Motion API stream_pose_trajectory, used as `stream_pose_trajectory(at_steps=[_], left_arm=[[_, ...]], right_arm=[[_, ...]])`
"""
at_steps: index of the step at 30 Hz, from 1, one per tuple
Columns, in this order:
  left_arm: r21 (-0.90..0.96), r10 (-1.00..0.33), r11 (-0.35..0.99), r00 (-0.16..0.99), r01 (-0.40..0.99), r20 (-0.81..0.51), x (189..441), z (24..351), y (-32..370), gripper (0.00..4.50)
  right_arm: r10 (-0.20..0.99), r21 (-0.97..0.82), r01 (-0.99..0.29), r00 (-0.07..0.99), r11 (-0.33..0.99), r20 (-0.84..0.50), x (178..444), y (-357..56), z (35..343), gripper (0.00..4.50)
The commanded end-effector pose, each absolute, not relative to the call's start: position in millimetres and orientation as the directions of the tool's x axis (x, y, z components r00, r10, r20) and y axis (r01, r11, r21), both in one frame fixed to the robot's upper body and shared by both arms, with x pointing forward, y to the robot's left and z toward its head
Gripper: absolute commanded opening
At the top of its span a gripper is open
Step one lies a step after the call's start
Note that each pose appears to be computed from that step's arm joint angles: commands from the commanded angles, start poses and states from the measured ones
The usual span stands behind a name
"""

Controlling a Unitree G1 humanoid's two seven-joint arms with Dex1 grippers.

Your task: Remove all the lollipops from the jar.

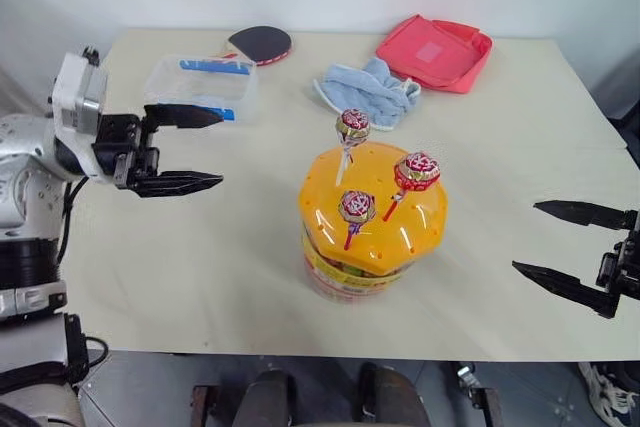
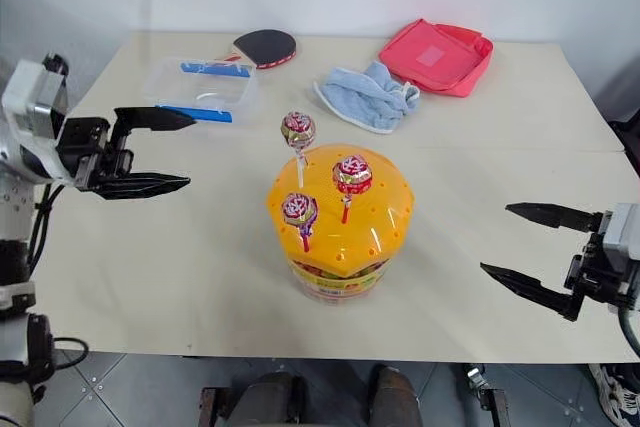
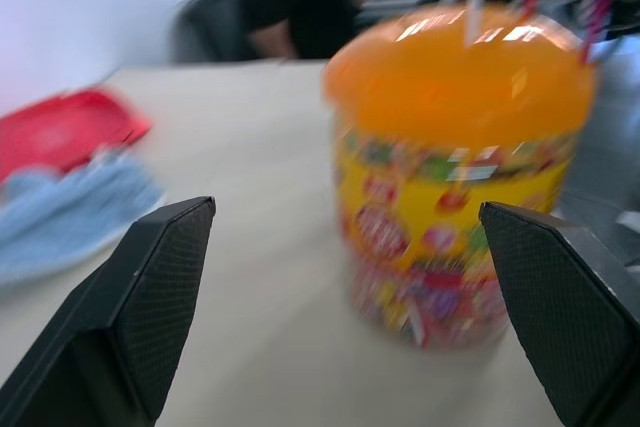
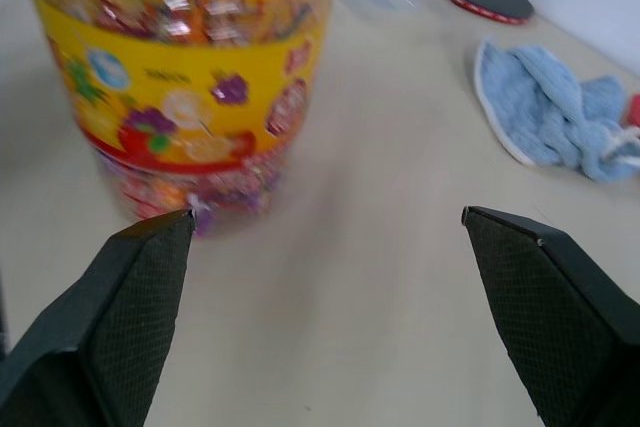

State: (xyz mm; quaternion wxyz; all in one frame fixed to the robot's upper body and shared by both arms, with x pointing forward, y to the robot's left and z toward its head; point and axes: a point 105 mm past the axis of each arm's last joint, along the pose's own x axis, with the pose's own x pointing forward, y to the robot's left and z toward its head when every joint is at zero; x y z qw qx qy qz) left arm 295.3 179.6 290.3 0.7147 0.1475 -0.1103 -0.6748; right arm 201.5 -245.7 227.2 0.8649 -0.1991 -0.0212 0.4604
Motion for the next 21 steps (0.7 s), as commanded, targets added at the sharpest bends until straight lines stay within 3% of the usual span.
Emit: stream_pose_trajectory(at_steps=[1, 13, 21], left_arm=[[0.386, -0.995, -0.103, -0.090, 0.917, -0.052, 288.3, 303.7, 159.8, 4.50], [0.356, -0.901, -0.399, -0.433, 0.845, 0.020, 281.8, 313.8, 85.8, 4.50], [0.278, -0.834, -0.539, -0.550, 0.795, -0.047, 264.9, 303.7, 71.3, 4.50]], right_arm=[[0.854, -0.380, -0.815, 0.509, 0.437, -0.110, 188.2, -227.7, 247.3, 4.47], [0.851, -0.388, -0.792, 0.523, 0.471, -0.035, 188.2, -205.3, 246.7, 4.47], [0.822, -0.397, -0.759, 0.569, 0.517, -0.018, 186.7, -209.6, 245.3, 4.47]])
